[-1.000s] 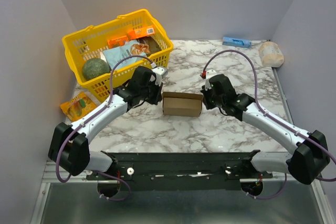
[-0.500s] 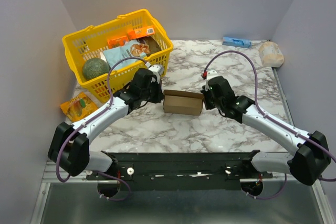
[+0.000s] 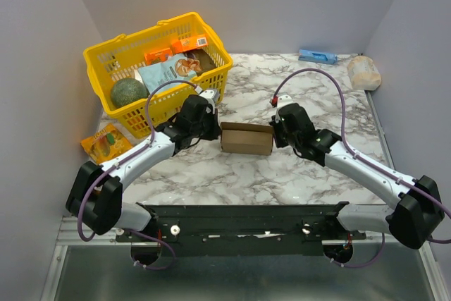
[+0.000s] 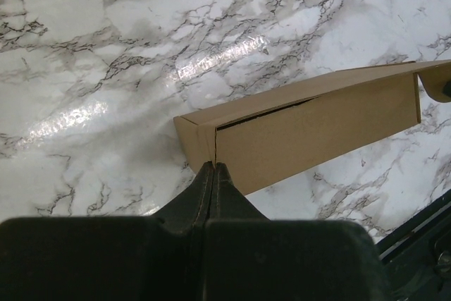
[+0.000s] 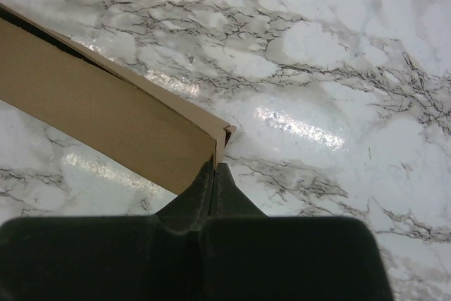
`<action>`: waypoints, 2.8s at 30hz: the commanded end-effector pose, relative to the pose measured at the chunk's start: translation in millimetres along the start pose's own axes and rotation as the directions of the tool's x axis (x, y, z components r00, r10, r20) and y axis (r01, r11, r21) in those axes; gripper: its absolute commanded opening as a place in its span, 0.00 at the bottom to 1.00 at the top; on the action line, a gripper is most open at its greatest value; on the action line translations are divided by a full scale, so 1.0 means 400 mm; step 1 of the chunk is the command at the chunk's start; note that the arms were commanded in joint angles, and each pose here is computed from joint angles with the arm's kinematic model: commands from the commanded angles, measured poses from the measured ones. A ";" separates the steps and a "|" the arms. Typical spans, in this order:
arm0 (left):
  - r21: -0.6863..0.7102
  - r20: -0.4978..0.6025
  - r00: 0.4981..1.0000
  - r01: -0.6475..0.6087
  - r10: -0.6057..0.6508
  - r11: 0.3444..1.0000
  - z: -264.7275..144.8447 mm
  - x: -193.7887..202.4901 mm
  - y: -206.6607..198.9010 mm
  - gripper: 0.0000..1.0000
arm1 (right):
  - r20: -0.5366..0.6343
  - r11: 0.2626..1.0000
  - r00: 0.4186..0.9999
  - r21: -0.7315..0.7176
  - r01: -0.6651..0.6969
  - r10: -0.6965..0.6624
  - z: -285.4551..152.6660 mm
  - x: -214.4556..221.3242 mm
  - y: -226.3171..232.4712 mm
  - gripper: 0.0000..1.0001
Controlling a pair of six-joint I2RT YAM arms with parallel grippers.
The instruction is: Fold the paper box
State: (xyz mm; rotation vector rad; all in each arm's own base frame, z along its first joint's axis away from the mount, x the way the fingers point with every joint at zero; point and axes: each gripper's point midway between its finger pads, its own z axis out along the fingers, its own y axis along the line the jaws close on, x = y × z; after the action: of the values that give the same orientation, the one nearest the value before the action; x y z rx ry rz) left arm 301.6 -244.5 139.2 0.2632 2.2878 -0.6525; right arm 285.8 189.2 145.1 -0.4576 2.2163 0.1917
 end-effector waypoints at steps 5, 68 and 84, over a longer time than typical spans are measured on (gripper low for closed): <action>0.099 0.049 0.998 0.044 -0.049 0.994 0.015 -0.017 -0.061 0.00 | 0.039 0.998 0.999 -0.067 -0.018 0.021 0.008 -0.024 0.052 0.01; -0.006 -0.078 0.997 -0.022 0.021 1.000 0.046 0.173 0.007 0.00 | 0.012 0.981 0.981 -0.039 -0.191 0.192 0.008 -0.070 0.072 0.01; -0.020 -0.076 0.996 -0.049 0.047 0.999 0.044 0.172 0.011 0.00 | -0.026 0.985 0.985 -0.011 -0.171 0.171 0.035 -0.003 0.059 0.01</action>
State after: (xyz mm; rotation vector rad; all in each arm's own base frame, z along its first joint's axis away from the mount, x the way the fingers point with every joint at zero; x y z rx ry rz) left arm 304.5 -253.8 126.7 0.2289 2.1626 -0.6286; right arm 295.2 192.8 140.9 -0.2452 2.2863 0.1605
